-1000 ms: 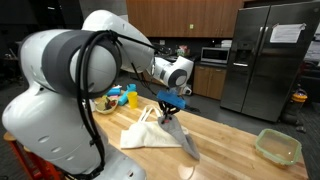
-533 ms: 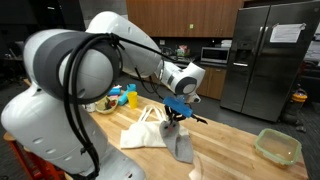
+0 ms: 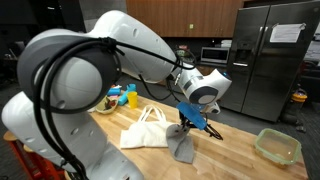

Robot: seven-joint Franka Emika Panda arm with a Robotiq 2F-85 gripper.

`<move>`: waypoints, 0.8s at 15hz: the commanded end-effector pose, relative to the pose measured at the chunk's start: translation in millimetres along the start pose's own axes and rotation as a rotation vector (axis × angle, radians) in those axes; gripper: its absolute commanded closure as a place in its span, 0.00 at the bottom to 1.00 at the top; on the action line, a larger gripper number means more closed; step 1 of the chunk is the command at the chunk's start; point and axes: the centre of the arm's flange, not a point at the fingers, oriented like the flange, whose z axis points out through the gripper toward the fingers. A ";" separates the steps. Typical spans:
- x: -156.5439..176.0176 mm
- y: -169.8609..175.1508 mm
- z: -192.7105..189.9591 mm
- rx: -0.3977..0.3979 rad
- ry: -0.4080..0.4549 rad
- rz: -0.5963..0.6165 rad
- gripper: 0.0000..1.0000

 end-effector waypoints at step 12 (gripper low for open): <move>18.1 109.7 -34.1 0.034 0.047 0.110 0.99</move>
